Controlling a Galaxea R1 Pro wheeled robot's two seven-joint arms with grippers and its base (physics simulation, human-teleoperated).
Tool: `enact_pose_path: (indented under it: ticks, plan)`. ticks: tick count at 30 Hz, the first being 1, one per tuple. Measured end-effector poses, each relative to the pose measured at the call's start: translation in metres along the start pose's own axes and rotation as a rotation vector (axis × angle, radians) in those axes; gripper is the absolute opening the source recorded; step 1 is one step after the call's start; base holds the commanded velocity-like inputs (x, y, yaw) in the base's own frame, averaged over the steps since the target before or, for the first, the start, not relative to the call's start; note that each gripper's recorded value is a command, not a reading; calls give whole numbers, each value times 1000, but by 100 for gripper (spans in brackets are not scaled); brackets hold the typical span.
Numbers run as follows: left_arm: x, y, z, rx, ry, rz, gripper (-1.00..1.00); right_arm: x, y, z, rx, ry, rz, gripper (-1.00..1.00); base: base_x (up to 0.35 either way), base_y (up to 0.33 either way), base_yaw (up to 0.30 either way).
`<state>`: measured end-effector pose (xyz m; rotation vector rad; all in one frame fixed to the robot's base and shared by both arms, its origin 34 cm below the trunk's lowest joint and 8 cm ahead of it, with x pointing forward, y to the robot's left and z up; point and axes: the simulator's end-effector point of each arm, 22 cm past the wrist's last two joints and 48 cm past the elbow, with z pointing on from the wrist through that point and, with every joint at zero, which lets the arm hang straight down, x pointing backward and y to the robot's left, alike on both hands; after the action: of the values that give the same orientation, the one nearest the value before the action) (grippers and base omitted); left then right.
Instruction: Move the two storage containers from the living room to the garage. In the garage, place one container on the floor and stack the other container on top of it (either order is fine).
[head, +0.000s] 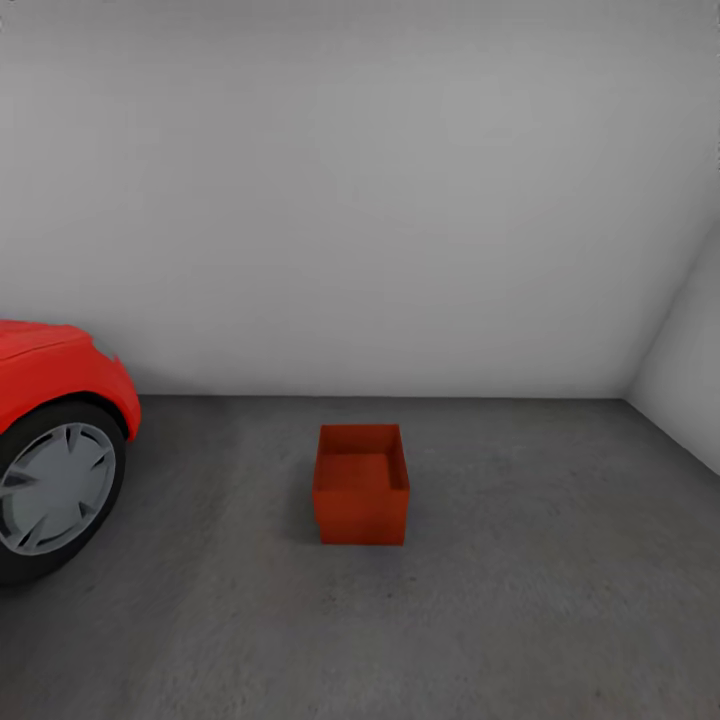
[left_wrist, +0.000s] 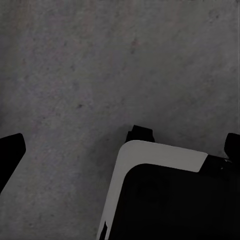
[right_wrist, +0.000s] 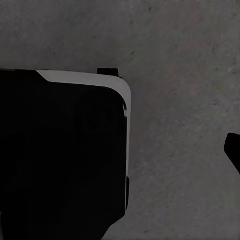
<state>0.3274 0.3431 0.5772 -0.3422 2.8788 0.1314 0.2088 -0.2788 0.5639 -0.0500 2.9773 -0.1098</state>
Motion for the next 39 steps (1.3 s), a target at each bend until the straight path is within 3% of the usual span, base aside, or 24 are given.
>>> enact_pose_path:
  ticks: [39]
  plan:
    - [-25,-5,-8,14,-61,-8,100,-25,-1,-2,1,-65,4,100,0,0,0]
